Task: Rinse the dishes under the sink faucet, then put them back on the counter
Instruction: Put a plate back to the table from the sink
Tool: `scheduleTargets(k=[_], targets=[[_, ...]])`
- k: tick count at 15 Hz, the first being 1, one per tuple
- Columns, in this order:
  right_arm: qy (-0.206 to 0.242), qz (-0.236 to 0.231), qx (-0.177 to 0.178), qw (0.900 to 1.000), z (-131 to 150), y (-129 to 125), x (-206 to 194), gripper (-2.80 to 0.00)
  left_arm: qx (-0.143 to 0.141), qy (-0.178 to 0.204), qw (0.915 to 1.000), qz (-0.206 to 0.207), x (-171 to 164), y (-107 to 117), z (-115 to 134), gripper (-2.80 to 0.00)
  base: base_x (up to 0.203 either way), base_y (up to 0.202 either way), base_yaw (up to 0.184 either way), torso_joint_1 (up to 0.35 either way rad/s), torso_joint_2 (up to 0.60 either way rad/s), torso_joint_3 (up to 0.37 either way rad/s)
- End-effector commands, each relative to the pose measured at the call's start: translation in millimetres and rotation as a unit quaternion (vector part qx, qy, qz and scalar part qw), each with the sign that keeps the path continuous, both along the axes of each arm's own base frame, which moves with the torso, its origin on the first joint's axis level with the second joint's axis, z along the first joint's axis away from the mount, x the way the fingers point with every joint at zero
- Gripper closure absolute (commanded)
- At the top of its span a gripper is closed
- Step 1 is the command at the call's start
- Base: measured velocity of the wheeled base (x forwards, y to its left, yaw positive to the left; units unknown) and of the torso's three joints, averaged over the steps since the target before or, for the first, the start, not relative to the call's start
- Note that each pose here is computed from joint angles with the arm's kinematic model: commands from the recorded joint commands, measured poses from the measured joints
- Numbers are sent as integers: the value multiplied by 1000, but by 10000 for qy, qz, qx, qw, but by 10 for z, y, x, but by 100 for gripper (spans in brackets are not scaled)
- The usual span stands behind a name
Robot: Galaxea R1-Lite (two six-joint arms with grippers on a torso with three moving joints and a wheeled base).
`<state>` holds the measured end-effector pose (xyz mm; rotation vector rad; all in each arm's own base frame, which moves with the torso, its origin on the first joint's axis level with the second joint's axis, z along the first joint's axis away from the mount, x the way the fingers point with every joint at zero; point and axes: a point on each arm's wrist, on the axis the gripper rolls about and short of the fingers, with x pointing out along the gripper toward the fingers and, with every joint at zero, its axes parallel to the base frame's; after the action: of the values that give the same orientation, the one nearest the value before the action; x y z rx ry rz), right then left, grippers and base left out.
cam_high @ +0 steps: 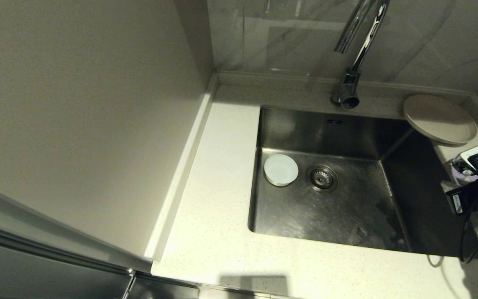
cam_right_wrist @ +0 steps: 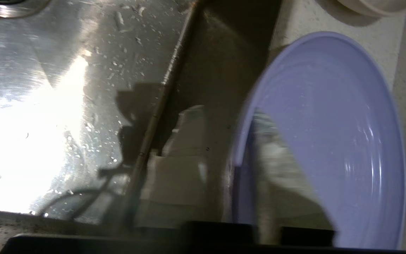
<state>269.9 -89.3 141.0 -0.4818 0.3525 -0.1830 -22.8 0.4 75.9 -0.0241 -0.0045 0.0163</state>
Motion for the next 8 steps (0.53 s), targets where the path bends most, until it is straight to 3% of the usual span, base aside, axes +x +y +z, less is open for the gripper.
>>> scheduleTargets(k=[1, 5, 8], targets=[[-55, -129, -70, 9999, 30, -18, 10, -280, -3, -9, 10000, 3, -1, 0, 0, 0, 0, 0, 0, 0, 0, 0], [-199, -320, -79, 9993, 103, -51, 57, -280, -3, -9, 10000, 3, -1, 0, 0, 0, 0, 0, 0, 0, 0, 0], [-600, -241, -141, 9978, 351, -16, 12, -280, -3, -9, 10000, 3, -1, 0, 0, 0, 0, 0, 0, 0, 0, 0]])
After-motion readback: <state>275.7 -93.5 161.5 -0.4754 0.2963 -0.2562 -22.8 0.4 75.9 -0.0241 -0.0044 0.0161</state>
